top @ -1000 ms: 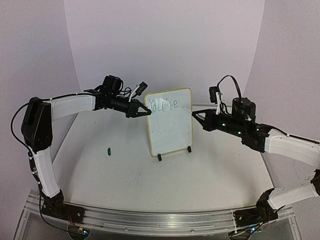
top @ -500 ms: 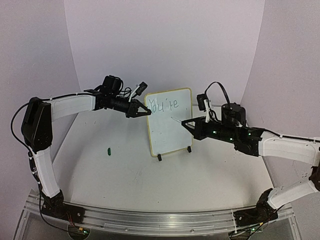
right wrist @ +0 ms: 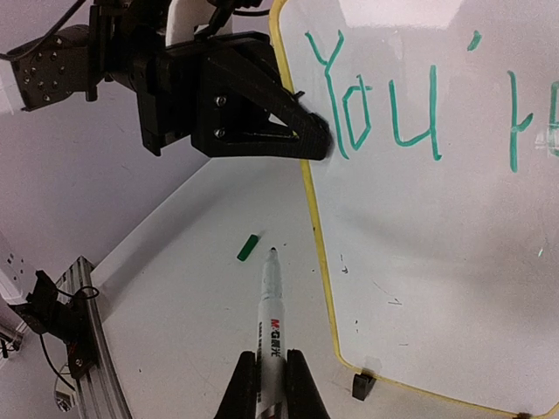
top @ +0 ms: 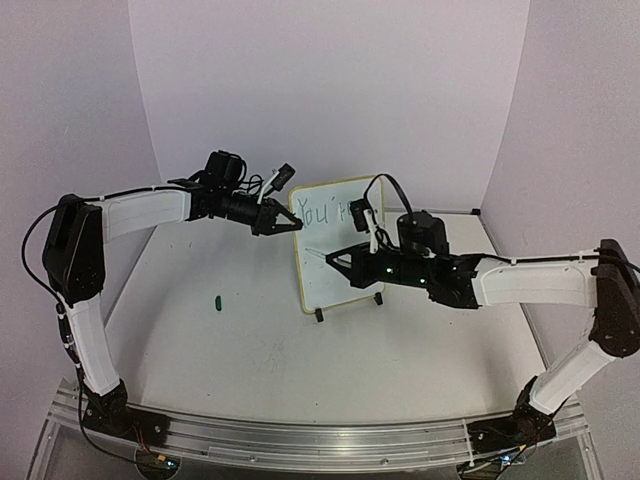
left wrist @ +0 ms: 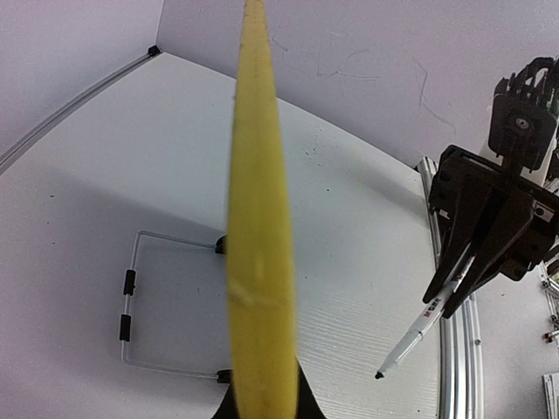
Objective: Write a sentence on the whiteboard
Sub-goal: Pick up the sentence from the whiteboard.
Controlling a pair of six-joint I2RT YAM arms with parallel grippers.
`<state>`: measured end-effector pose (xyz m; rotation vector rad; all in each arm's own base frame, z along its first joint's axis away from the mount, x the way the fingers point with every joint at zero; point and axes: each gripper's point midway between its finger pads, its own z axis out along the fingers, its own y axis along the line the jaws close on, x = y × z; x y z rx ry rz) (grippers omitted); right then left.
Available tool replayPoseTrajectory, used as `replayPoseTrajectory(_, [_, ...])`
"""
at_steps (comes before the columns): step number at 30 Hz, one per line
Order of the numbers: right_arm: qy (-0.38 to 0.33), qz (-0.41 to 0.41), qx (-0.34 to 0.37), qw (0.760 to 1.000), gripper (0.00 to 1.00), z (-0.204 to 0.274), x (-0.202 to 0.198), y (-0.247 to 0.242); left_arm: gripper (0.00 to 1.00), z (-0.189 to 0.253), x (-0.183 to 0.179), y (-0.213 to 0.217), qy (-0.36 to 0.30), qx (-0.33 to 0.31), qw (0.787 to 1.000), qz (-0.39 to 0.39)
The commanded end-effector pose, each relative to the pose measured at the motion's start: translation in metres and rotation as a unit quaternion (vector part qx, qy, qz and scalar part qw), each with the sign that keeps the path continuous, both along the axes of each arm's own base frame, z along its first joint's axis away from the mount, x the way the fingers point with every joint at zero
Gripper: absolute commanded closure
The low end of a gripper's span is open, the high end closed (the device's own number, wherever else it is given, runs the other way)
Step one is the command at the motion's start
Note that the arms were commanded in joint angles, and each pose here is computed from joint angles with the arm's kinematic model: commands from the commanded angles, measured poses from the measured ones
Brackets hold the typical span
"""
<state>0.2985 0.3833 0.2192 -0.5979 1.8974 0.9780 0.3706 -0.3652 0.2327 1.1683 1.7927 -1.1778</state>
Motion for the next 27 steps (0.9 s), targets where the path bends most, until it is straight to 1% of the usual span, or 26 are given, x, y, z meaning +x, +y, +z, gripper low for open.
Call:
replayPoseTrajectory(1, [-0.023,0.002,0.029,0.999,1.0,0.023,0.012,0.017,1.0,-0.004,-0.016,-0.003,0.016,0.013,1.0,-0.015])
replayPoseTrajectory(7, [-0.021,-0.041,0.014,0.999,1.0,0.01,0.03,0.015,1.0,-0.006,-0.016,-0.004,0.019,0.014,1.0,-0.016])
replayPoseTrajectory(15, [-0.019,-0.039,0.003,0.999,1.0,0.002,0.037,0.024,1.0,-0.005,-0.016,-0.004,0.017,0.014,1.0,-0.016])
replayPoseTrajectory(27, [-0.015,-0.06,-0.015,0.998,1.0,-0.01,0.046,0.022,1.0,-0.006,-0.016,-0.004,0.018,0.015,1.0,-0.017])
